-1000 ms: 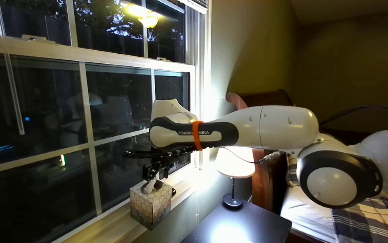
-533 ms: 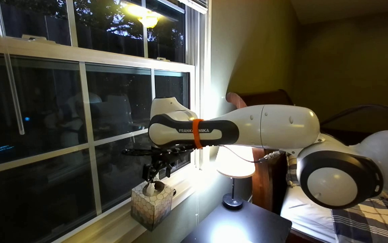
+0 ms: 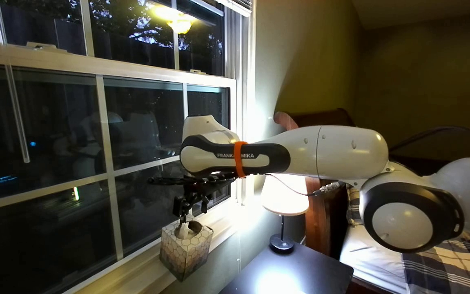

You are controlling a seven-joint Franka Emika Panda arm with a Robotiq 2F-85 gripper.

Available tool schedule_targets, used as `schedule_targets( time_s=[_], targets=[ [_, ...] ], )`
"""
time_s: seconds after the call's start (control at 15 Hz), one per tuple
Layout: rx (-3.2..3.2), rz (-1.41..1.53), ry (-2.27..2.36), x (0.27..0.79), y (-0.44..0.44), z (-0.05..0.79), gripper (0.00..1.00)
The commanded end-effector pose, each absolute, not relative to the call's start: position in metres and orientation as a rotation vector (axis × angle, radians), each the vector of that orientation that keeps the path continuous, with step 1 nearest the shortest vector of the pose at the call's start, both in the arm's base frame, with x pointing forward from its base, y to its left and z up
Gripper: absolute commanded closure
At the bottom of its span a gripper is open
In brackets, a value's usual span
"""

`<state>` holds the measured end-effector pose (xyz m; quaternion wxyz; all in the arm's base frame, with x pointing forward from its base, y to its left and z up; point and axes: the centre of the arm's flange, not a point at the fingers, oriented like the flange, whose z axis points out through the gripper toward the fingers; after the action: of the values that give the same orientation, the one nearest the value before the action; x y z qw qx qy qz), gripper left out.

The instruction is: Put the tissue box on the windowsill.

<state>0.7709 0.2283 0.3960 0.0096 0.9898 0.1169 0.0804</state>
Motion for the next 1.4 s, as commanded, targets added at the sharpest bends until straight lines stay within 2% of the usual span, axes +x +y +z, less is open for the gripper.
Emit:
schedule_targets(
  time_s=[0.0, 0.07, 0.13, 0.2, 0.27, 0.67, 0.8, 0.93, 1.33],
  targets=[
    [3.101, 0.233, 0.363, 0.796, 0.23, 0.391, 0.0],
    [3.102, 0.234, 0.365, 0.796, 0.229, 0.389, 0.0],
    [3.098, 0.238, 0.365, 0.797, 0.228, 0.386, 0.25],
    [3.099, 0.235, 0.365, 0.797, 0.228, 0.385, 0.25],
    [3.098, 0.235, 0.365, 0.797, 0.228, 0.384, 0.32],
    [3.093, 0.21, 0.373, 0.793, 0.233, 0.383, 0.81],
    [3.087, 0.189, 0.379, 0.786, 0.237, 0.389, 0.94],
    [3.091, 0.148, 0.385, 0.778, 0.243, 0.393, 1.0],
    [3.043, -0.123, 0.444, 0.726, 0.244, 0.401, 0.99]
  ],
)
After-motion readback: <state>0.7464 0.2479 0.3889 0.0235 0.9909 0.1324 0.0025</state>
